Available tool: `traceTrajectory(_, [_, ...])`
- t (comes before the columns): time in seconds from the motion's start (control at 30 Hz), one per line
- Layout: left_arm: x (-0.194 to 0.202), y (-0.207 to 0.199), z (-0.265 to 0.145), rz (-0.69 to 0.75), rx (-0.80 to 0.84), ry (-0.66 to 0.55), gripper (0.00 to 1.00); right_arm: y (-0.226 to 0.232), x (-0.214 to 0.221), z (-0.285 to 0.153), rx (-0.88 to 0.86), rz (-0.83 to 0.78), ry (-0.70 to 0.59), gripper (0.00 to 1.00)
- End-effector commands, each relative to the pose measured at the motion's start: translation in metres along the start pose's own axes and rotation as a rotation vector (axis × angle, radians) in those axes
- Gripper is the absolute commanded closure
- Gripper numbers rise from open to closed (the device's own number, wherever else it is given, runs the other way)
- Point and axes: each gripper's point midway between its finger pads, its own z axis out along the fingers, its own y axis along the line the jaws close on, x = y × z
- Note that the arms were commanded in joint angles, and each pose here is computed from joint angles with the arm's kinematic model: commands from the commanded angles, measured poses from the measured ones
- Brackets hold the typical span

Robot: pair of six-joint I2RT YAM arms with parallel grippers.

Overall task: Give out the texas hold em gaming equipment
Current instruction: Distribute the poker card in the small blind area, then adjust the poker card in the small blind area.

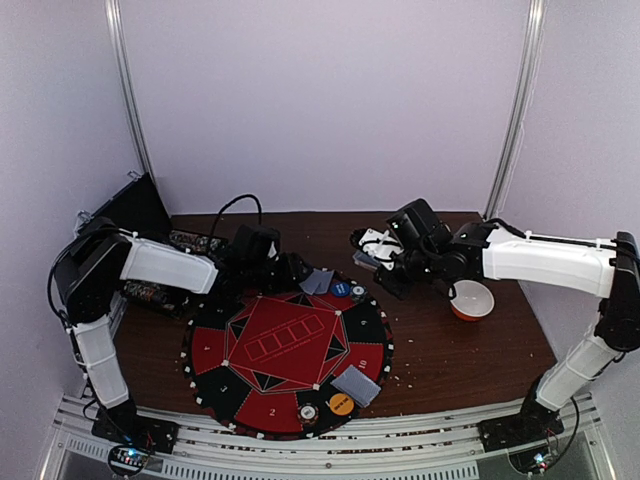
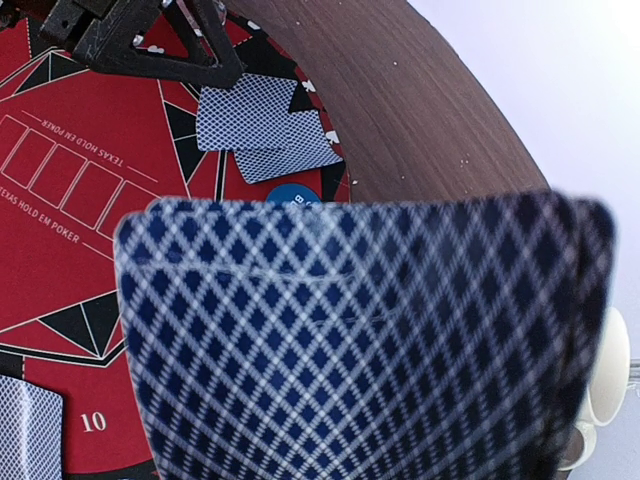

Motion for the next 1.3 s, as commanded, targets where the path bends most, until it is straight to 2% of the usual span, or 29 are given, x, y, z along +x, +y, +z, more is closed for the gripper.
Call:
traceTrajectory(0.0, [0.014,0.010,0.000,0.036,0.007,0.064,0.36,-0.010,-0.008,-0.014,0.027,0.008,-0.030,0.72])
traceTrajectory(0.17, [0.028,0.011,0.012,0.056,0.028,0.147,0.32,-0.010,-0.009,-0.015,0.027,0.011,-0.035,0.72])
traceTrajectory(0.23, [0.027,0.014,0.009,0.065,0.010,0.140,0.32,-0.011,-0.009,-0.017,0.026,0.012,-0.035,0.72])
traceTrajectory(0.5, [-0.034,0.032,-0.009,0.176,-0.073,0.024,0.38,-0.010,-0.002,-0.019,0.027,0.008,-0.026,0.72])
traceTrajectory(0.63, [-0.032,0.048,0.008,0.245,-0.074,0.122,0.45,-0.009,-0.001,-0.018,0.027,0.008,-0.028,0.72])
traceTrajectory(0.77, [-0.017,0.034,0.024,0.323,0.039,0.237,0.48,-0.009,-0.001,-0.019,0.027,0.006,-0.026,0.72])
traceTrajectory(0.9, [-0.010,0.049,0.038,0.352,-0.002,0.292,0.50,-0.008,0.001,-0.018,0.022,0.006,-0.023,0.72])
traceTrajectory(1.13, [0.003,0.059,0.046,0.371,-0.004,0.349,0.62,-0.007,0.003,-0.019,0.019,0.004,-0.022,0.72])
traceTrajectory(1.27, [0.007,0.060,0.046,0.380,0.005,0.360,0.76,-0.006,0.004,-0.017,0.017,0.005,-0.020,0.72])
